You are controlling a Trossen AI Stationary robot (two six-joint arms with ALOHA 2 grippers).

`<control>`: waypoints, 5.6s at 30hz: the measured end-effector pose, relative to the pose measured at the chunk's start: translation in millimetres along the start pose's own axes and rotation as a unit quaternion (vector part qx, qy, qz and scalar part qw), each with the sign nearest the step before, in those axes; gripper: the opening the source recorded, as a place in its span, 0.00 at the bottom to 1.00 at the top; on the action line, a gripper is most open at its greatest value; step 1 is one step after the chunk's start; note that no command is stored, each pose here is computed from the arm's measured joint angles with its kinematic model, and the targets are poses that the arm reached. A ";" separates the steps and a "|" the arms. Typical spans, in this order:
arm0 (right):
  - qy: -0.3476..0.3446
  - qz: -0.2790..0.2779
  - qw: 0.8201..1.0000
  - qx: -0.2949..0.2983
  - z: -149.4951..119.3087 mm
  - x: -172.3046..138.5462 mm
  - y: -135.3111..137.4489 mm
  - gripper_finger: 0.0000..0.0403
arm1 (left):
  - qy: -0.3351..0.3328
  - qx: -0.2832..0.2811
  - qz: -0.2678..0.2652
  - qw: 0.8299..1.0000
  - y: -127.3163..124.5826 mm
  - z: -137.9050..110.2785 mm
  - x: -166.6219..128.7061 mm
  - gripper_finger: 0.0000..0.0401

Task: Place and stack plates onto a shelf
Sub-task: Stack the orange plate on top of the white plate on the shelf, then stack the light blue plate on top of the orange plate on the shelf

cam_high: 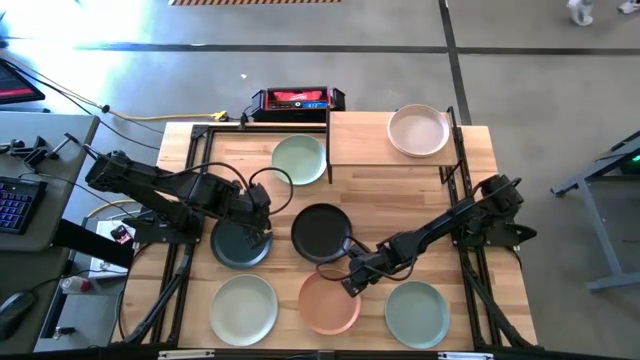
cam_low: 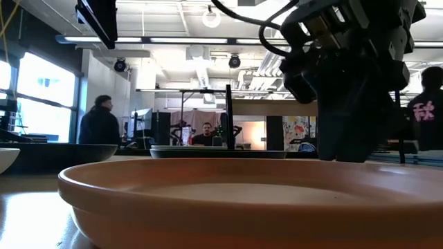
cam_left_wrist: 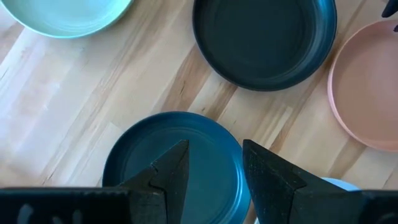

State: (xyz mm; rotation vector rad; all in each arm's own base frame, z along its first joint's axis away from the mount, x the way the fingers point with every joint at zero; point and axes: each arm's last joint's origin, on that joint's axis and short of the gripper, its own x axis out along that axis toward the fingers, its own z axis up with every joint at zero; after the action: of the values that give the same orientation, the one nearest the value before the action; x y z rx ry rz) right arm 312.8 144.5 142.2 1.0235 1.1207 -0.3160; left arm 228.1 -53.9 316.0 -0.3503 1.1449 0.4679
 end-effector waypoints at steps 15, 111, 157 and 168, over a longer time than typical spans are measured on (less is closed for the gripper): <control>0.003 -0.071 0.997 -0.002 2.1 6.8 4.5 0.18 | 0.000 0.000 -0.001 1.000 -0.1 0.1 -0.1 0.34; -0.382 -0.088 0.794 0.465 98.3 -343.3 -206.0 0.00 | 0.000 0.035 -0.001 0.999 0.0 0.4 -0.1 0.34; -0.354 -0.102 0.799 0.475 105.7 -340.5 -216.7 0.23 | -0.006 0.034 0.004 0.999 0.3 0.8 -0.1 0.34; -0.357 -0.084 0.814 0.450 96.2 -344.4 -211.0 0.23 | -0.006 0.033 0.004 0.999 0.3 0.8 -0.1 0.34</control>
State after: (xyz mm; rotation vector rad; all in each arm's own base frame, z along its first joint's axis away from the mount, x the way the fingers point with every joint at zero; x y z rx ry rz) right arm 73.8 -136.1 333.5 1.4344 0.3116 -1.3515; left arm 228.5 -53.3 316.3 -0.2843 1.1482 0.4378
